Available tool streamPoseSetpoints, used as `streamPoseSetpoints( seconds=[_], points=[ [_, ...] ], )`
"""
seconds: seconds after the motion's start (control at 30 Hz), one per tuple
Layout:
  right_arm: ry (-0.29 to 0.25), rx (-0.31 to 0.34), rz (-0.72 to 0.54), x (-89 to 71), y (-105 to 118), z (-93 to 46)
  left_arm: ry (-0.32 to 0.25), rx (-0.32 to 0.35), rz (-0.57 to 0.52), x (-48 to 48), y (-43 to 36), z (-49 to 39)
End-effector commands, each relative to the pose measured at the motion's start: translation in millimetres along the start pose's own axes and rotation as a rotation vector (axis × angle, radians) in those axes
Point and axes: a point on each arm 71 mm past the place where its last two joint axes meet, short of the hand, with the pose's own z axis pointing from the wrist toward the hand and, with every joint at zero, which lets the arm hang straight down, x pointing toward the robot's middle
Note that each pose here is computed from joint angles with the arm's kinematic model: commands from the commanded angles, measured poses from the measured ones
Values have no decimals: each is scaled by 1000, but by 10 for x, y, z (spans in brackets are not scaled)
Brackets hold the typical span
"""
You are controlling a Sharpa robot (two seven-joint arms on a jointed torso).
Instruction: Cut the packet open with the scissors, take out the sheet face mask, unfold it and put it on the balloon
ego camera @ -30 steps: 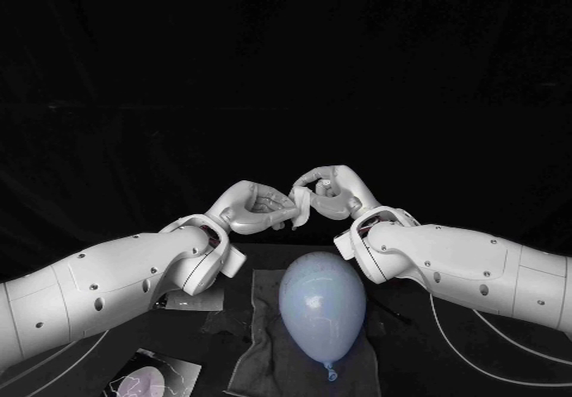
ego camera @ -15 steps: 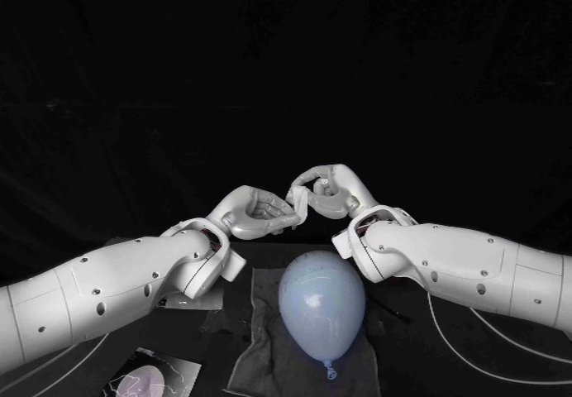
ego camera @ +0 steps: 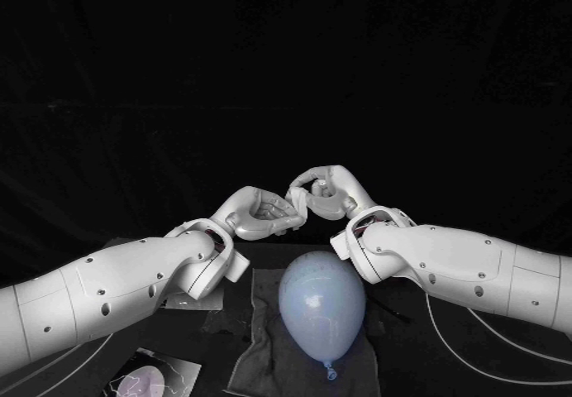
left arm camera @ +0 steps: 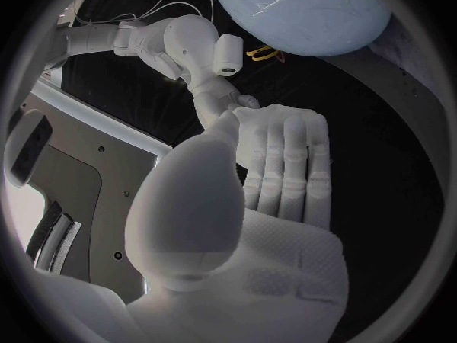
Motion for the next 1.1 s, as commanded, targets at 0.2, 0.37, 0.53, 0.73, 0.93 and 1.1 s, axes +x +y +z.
streamPoseSetpoints(
  seconds=[0.2, 0.37, 0.53, 0.73, 0.93, 1.1],
  points=[
    [0, -8, -24, 27, 27, 7, -2, 6, -13, 34, -29, 21],
    [-2, -6, -27, 38, 36, 7, 0, 4, -18, 46, -32, 30],
    [-8, -3, -31, 53, 50, 9, -5, -2, -33, 61, -35, 45],
    [-12, -2, -33, 72, 71, 5, -10, -5, -52, 75, -43, 57],
    [-14, -1, -33, 81, 79, 4, -17, -13, -88, 84, -48, 63],
    [-16, 2, -34, 81, 72, 2, -18, -17, -117, 90, -55, 59]
  ],
)
